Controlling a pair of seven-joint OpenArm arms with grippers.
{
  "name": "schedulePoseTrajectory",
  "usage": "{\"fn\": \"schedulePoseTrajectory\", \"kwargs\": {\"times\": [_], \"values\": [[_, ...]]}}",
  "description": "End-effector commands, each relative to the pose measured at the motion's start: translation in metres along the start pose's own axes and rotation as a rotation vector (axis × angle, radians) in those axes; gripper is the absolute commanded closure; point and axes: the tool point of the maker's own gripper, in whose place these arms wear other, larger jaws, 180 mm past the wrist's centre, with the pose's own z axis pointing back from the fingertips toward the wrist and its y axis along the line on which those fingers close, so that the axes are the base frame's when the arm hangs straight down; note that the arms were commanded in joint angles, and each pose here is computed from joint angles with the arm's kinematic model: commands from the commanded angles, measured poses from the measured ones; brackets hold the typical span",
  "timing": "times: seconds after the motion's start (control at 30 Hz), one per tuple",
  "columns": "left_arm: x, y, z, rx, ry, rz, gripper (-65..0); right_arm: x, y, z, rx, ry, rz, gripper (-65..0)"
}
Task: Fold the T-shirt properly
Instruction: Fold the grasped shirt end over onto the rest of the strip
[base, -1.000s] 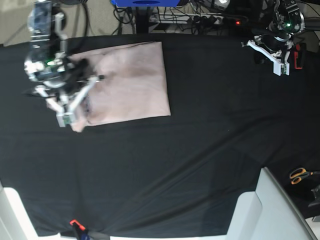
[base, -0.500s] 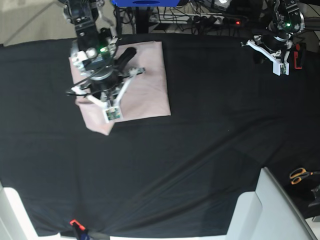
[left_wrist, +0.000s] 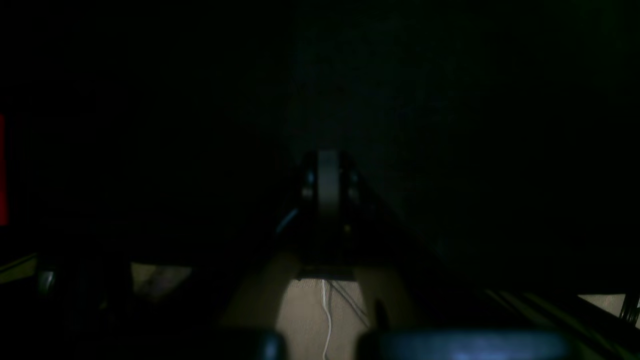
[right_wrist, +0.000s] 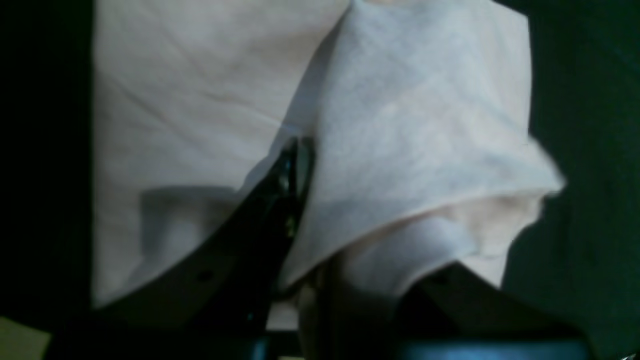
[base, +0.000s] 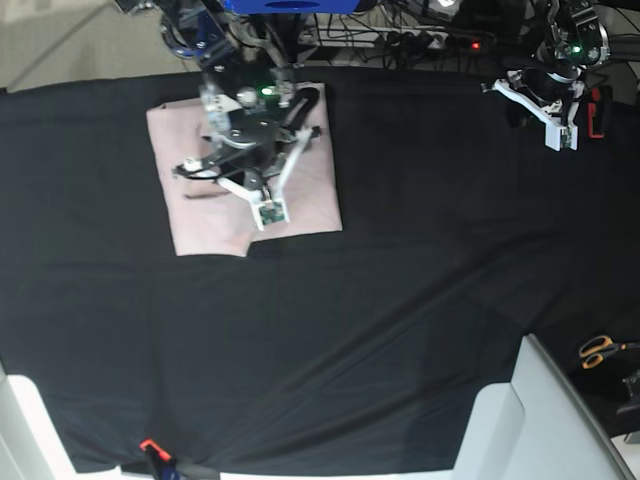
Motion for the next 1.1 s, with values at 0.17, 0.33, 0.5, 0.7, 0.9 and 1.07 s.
{"fn": "schedulePoseTrajectory", "kwargs": {"times": [0.17, 0.33, 0.5, 0.7, 0.9, 1.07], "values": [[0.009, 0.005, 0.003, 0.004, -0.03, -0.016, 0.0, 0.001, 0.012, -0.005, -0.076, -0.002, 0.011, 0.0], [0.009, 0.005, 0.003, 0.004, -0.03, -0.016, 0.0, -0.007, 0.013, -0.008, -0.157, -0.006, 0.089, -0.3], [0.008, 0.005, 0.003, 0.004, -0.028, -0.015, 0.0, -0.004, 0.018, -0.005, -0.144, -0.019, 0.088, -13.1], [0.008, 0.005, 0.003, 0.004, -0.028, -0.015, 0.0, 0.007, 0.036, -0.002, -0.088, -0.049, 0.109, -27.0], [0.004, 0.007, 0.004, 0.006, -0.019, -0.015, 0.0, 0.004, 0.065, -0.001, 0.056, -0.008, 0.101, -26.9], [0.004, 0.008, 0.005, 0.009, -0.02, -0.013, 0.0, 0.006, 0.078, -0.001, 0.144, -0.01, 0.076, -26.9]]}}
